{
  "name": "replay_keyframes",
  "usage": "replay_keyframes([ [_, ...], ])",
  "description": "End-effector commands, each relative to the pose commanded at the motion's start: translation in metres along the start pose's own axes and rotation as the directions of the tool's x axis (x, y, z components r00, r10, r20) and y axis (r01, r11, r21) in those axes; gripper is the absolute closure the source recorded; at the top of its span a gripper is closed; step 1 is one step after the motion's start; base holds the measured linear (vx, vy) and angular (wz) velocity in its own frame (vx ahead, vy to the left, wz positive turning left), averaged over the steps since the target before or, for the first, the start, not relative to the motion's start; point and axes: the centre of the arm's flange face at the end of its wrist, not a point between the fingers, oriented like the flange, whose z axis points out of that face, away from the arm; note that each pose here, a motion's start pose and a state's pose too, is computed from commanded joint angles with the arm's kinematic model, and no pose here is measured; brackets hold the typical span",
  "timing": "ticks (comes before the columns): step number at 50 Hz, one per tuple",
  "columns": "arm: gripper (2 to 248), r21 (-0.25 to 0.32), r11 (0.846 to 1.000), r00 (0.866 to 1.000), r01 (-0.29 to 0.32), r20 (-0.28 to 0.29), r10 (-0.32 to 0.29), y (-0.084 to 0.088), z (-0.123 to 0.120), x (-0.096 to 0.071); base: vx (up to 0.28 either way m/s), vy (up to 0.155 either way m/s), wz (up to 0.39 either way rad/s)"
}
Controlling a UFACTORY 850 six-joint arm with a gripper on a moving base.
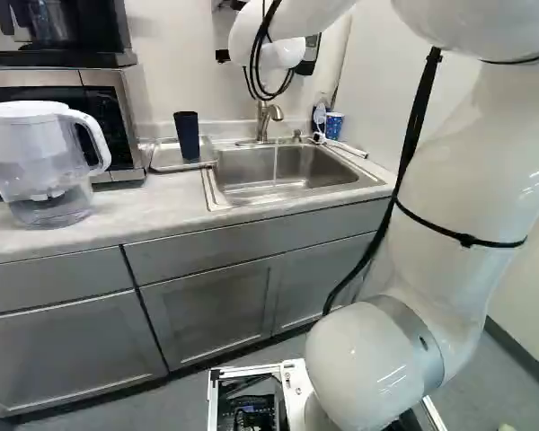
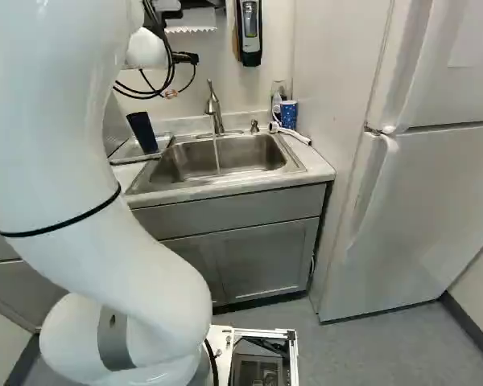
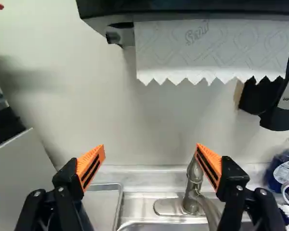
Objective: Rinse the cup and place it in the tray
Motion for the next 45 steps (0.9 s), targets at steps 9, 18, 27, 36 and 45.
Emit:
replay_keyframes([
  [9, 3, -0.016, 1.0, 1.0, -0.001, -0.001, 0.001, 0.009, 0.008, 0.001, 0.0, 0.0, 0.0],
  [18, 3, -0.026, 1.0, 1.0, -0.002, -0.003, 0.002, 0.016, 0.018, 0.001, 0.0, 0.0, 0.0],
  [27, 3, -0.031, 1.0, 1.0, -0.002, 0.008, 0.003, 0.019, 0.031, 0.0, 0.0, 0.0, 0.0],
  [36, 3, -0.035, 0.999, 1.0, -0.003, 0.025, 0.003, 0.022, 0.044, -0.002, 0.0, 0.0, 0.0],
  [45, 3, -0.039, 0.999, 0.999, -0.003, 0.041, 0.004, 0.024, 0.058, -0.003, 0.0, 0.0, 0.0],
])
